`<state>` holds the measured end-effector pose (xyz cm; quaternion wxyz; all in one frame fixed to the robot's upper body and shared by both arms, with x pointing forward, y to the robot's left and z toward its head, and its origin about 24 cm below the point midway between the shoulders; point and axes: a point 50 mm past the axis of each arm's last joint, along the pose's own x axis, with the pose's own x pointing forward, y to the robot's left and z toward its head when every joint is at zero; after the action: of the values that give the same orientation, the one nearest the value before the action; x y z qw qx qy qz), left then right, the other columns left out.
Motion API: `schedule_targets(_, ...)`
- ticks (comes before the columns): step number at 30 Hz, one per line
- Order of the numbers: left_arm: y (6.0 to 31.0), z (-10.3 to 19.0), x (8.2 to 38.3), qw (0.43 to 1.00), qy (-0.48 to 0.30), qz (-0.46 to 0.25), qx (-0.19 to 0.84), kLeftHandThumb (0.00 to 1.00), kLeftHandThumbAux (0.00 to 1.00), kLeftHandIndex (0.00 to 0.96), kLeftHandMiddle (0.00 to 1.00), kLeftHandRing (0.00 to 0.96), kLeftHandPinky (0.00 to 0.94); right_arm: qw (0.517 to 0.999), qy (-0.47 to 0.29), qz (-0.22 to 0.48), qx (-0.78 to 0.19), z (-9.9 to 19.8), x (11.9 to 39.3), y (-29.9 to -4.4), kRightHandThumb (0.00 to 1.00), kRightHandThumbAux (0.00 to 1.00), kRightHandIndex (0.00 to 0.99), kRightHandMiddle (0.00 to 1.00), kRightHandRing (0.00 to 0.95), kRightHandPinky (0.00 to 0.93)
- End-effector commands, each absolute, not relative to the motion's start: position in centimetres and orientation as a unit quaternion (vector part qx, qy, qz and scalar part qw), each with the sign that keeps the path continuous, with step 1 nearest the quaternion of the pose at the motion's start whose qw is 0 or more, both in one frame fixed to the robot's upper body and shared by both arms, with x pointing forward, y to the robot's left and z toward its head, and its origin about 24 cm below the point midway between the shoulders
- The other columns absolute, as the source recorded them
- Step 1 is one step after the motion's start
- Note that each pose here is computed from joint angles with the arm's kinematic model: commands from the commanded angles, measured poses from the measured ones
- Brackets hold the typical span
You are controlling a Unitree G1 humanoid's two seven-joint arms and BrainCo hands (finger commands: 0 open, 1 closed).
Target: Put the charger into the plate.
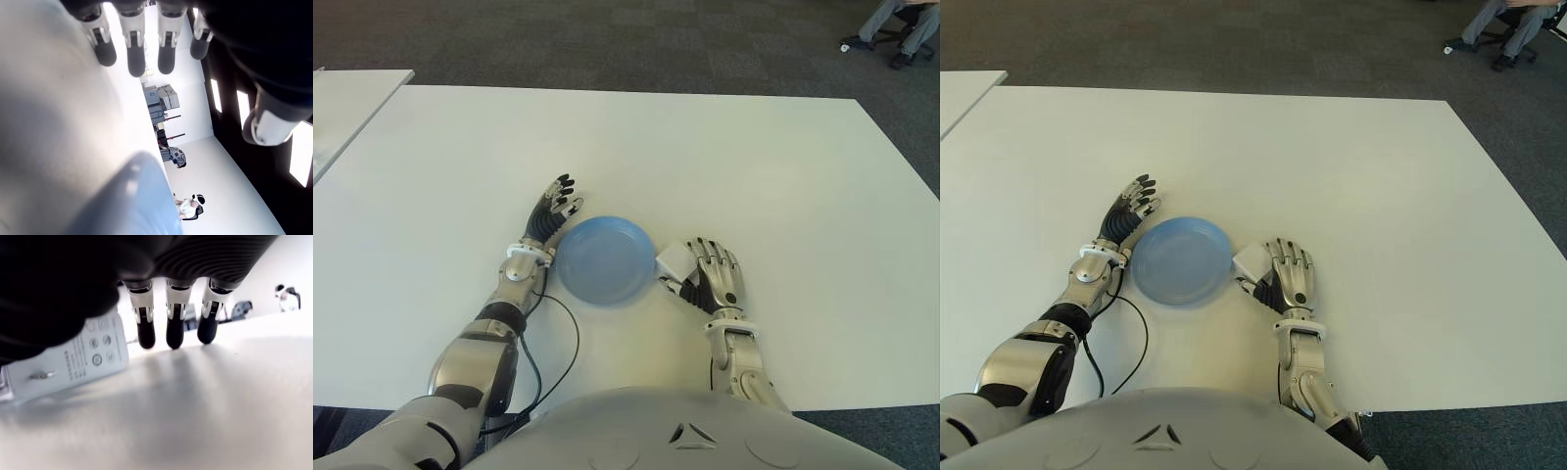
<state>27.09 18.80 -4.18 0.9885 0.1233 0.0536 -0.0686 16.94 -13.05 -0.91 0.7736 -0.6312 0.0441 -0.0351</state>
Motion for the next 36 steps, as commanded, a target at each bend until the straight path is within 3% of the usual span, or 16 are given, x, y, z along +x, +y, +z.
schedule_targets(1,18.69,-7.75,24.13,0.975,0.16,-0.093,0.123,0.0,0.521,0.0,0.123,0.129,0.119,0.776,0.029,-0.103,-0.622,-2.24,15.9,-13.88,0.578,0.517,0.407,0.676,0.68,0.74)
schedule_targets(4,18.68,-7.73,24.14,0.975,0.159,-0.092,0.122,0.0,0.522,0.0,0.12,0.127,0.118,0.778,0.021,-0.116,-0.617,-2.4,15.86,-13.86,0.672,0.644,0.425,0.745,0.756,0.814)
schedule_targets(7,18.67,-7.71,24.14,0.976,0.158,-0.091,0.12,0.0,0.52,0.0,0.121,0.127,0.121,0.782,0.025,-0.118,-0.611,-2.58,15.87,-13.76,0.79,0.665,0.411,0.613,0.789,0.844)
schedule_targets(10,18.67,-7.69,24.14,0.977,0.157,-0.091,0.117,0.0,0.517,0.0,0.123,0.128,0.123,0.784,0.043,-0.113,-0.609,-2.66,16.01,-13.59,0.83,0.673,0.406,0.565,0.807,0.856)
schedule_targets(36,18.53,-7.44,24.13,0.98,0.14,-0.086,0.114,0.0,0.478,0.007,0.14,0.135,0.123,0.782,0.048,-0.106,-0.613,-2.46,16.18,-13.47,0.848,0.679,0.398,0.532,0.842,0.862)
